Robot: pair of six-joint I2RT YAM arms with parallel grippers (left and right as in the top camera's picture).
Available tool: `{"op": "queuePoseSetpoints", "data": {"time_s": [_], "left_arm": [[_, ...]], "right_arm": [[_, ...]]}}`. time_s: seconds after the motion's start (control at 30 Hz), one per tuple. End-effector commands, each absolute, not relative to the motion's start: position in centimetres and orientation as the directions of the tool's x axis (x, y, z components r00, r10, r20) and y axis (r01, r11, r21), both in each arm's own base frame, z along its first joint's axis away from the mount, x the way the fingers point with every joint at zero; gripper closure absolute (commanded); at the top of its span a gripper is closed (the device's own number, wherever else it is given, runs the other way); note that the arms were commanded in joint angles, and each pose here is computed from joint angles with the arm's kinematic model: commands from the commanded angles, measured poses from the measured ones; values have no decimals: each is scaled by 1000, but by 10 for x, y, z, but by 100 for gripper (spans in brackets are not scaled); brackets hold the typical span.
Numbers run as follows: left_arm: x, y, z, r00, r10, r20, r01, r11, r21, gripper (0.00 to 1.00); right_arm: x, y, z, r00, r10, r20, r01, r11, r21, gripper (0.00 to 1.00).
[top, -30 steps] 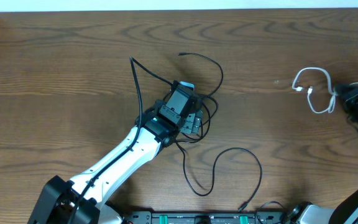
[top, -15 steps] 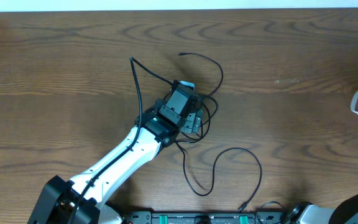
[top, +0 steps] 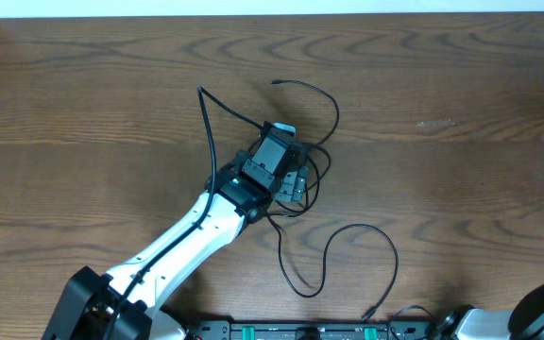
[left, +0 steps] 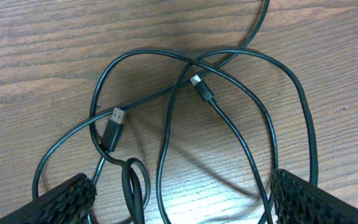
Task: Untangle cables
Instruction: 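Carry the white cable to the table's right edge with the right gripper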
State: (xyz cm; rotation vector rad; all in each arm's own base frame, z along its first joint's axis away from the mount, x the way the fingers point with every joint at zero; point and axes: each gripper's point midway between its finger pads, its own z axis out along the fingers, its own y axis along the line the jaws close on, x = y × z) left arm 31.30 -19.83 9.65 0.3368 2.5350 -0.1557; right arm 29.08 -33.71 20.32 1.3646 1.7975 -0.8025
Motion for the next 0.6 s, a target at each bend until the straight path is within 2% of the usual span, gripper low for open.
{"op": "queuePoseSetpoints", "data": {"time_s": [0.0, 0.3, 0.33, 0.4, 0.5, 0.57], "left_arm": [[316, -198, 96, -809, 199, -554, 264, 964, -41, 9], [318, -200, 98, -802, 193, -566, 265, 963, -46, 9], [319, -201, 99, -800, 192, -568, 265, 963, -47, 9], [319, -201, 99, -799, 191, -570, 265, 963, -48, 9], [319, -201, 99, -800, 192, -569, 265, 963, -48, 9], [318, -200, 98, -802, 193, -565, 265, 963, -46, 9]], "right_arm": [[295, -352, 195, -203, 486, -850, 969, 222, -105, 99], [312, -366, 130, -302, 525, -796, 948, 253, -193, 98], [314, -364, 118, -319, 543, -777, 942, 273, -195, 91], [317, -359, 96, -352, 576, -738, 930, 308, -203, 67], [318, -350, 72, -394, 620, -679, 912, 356, -204, 39], [317, -345, 67, -410, 635, -655, 905, 373, -205, 29]]}}
